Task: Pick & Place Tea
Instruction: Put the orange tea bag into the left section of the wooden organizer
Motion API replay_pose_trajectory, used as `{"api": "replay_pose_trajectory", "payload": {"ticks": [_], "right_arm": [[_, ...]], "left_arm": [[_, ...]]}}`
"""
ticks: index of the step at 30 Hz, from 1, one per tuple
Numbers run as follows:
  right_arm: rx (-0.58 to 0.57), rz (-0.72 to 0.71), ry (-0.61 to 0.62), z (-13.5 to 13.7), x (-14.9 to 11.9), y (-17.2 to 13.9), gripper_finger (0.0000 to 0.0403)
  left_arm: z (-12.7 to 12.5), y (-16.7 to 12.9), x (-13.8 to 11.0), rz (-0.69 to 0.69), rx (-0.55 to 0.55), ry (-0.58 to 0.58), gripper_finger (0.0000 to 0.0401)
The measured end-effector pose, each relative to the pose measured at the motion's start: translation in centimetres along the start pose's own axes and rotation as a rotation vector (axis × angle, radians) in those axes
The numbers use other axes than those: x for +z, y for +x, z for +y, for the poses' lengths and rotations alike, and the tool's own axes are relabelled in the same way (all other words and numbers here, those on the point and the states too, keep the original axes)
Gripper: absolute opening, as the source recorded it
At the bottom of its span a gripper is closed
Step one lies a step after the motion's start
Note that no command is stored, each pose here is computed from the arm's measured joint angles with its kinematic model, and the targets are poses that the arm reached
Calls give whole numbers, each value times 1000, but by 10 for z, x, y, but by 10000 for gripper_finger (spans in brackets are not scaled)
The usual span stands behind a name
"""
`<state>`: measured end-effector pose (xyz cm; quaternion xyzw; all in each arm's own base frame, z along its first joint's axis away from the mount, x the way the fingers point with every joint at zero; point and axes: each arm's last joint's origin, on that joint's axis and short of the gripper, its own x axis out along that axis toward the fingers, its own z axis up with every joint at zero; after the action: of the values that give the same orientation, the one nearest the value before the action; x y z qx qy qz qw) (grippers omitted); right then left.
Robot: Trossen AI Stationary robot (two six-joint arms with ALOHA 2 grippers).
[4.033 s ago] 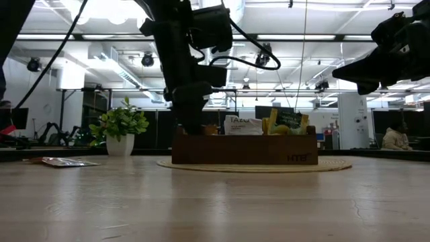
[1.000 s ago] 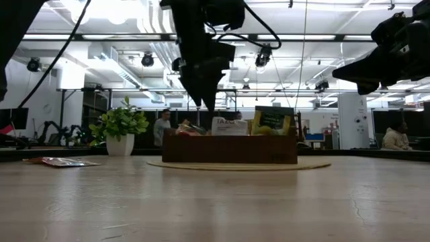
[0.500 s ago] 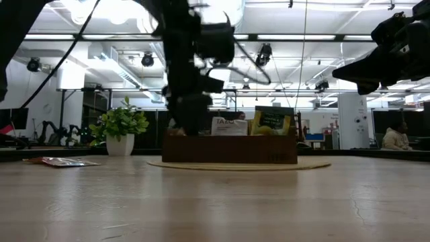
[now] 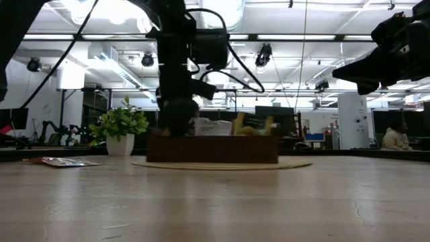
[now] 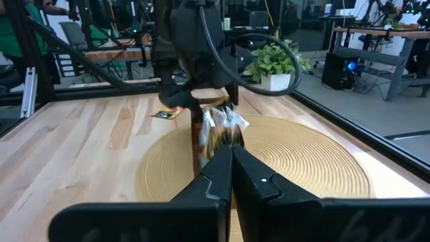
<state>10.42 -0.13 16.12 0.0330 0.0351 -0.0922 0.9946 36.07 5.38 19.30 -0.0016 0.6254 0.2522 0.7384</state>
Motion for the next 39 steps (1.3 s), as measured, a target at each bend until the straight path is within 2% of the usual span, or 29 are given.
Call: {"api": "replay_pose_trajectory", "payload": {"ticks": [5,12,20,24,28,31,36,39], "right_arm": [[0,0,0,0,0,0,9],[0,0,0,0,0,0,9],[0,0,0,0,0,0,9],[0,0,0,0,0,0,9],[0,0,0,0,0,0,8],[0,-1,0,0,0,0,9],[0,-1,0,0,0,0,8],[0,-1,0,0,0,0,9]], "left_arm": [[8,-24,7,31,1,-7,357],[10,-25,3,77,13,5,357],[8,-12,-13,164,38,30,357],[4,4,-19,126,84,30,356],[-1,23,-25,69,69,27,356],[-4,34,-31,80,55,28,356],[-6,34,-29,74,27,23,348],[-7,24,-18,33,-3,9,342]]}}
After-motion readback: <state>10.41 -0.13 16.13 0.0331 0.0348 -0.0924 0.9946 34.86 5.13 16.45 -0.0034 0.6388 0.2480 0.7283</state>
